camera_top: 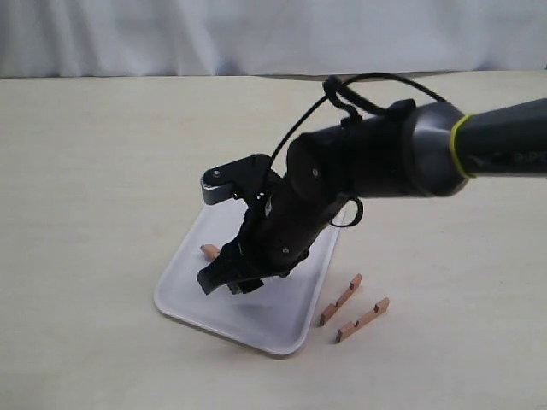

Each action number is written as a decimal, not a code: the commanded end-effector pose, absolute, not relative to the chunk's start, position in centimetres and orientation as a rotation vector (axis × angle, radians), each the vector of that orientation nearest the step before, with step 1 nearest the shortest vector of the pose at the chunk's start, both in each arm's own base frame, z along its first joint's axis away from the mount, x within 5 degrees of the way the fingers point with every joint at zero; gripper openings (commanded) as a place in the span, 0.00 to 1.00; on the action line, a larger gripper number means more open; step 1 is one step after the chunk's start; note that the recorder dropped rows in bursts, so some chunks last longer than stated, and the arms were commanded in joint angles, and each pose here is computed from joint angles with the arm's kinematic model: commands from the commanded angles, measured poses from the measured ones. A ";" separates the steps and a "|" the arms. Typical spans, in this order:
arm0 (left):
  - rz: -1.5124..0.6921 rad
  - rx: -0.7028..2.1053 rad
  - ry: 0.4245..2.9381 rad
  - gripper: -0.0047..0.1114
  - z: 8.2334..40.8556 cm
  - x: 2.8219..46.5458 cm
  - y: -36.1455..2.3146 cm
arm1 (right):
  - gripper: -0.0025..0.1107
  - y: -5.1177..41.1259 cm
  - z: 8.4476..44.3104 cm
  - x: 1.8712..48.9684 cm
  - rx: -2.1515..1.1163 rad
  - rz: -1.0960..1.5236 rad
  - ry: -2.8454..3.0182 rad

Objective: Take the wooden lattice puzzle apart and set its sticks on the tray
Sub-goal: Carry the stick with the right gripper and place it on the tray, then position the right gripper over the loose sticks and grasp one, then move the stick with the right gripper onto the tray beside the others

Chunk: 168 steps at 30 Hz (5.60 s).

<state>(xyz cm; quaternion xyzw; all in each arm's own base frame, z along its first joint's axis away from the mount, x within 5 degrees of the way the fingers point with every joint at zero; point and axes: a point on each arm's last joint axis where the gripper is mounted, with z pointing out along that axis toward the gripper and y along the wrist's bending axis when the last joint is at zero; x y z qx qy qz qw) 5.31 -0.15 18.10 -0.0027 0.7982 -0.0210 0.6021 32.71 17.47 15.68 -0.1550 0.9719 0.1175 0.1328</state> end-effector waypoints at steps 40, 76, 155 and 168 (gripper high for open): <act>-0.048 -0.006 1.845 0.04 18.1 5.3 -0.1 | 0.52 9.2 14.8 23.9 -1.674 -0.395 2.445; -0.048 -0.006 1.842 0.04 18.1 5.3 -0.1 | 0.24 9.8 12.6 24.1 -1.717 -0.346 2.363; -0.048 -0.006 1.843 0.04 18.1 5.3 -0.1 | 0.61 17.7 23.0 29.1 -0.900 0.043 2.189; -0.048 -0.006 1.845 0.04 18.1 5.3 -0.1 | 0.61 11.3 23.5 26.9 -1.185 -0.452 2.561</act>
